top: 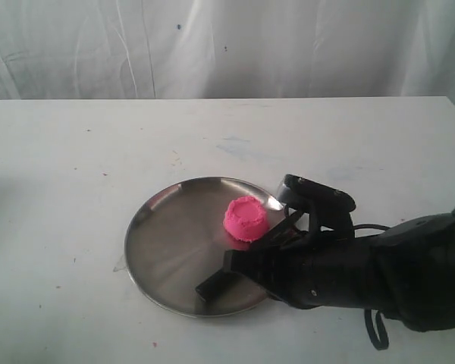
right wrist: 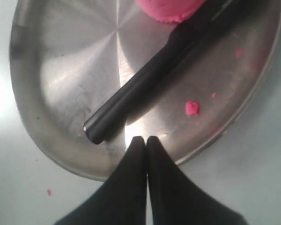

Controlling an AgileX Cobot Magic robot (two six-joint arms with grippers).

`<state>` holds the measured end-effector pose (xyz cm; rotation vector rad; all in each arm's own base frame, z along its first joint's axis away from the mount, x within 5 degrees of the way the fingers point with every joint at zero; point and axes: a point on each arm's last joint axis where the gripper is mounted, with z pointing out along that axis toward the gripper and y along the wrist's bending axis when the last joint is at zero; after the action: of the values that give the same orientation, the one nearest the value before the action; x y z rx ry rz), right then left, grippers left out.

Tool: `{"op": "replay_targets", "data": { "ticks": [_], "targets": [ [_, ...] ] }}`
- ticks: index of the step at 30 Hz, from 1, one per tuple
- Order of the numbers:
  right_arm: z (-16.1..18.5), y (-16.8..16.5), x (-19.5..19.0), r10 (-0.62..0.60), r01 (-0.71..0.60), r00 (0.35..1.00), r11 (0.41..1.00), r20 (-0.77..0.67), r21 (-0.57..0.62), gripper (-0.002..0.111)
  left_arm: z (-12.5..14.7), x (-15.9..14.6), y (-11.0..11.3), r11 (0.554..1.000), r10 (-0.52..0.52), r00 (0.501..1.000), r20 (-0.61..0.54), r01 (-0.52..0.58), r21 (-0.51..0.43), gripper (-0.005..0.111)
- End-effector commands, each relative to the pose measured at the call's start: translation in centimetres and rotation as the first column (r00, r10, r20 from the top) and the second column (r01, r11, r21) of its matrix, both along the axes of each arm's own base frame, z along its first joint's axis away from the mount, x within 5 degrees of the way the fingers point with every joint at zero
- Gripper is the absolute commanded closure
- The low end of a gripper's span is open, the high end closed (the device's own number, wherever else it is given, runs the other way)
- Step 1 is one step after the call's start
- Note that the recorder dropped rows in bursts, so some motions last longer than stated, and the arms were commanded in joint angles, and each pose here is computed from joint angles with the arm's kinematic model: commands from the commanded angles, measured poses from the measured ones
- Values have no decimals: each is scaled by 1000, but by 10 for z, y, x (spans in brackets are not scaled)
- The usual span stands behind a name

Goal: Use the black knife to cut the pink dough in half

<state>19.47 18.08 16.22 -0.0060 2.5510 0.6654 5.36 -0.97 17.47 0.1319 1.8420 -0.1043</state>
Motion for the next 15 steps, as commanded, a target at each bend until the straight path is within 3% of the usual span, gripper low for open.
{"op": "replay_targets", "data": {
  "ticks": [1, 5, 8, 11, 15],
  "targets": [
    [2, 0, 3, -11, 11, 1000, 1000, 22, -16, 108, 0, 0, 0, 1000, 4, 1000, 3, -4, -13, 107],
    [11, 9, 6, 156, -153, 983, 988, 94, -31, 108, 0, 0, 0, 1000, 4, 1000, 3, -4, -13, 107],
    [27, 9, 13, 315, -272, 915, 943, 254, -190, 108, 0, 0, 0, 1000, 4, 1000, 3, -4, -13, 107],
    [46, 4, 23, 362, -243, 854, 913, 374, -328, 108, 0, 0, 0, 1000, 4, 1000, 3, -4, -13, 107],
    [73, -8, 35, 373, -99, 782, 865, 499, -492, 108, 0, 0, 0, 1000, 4, 1000, 3, -4, -13, 107]
  ]
}}
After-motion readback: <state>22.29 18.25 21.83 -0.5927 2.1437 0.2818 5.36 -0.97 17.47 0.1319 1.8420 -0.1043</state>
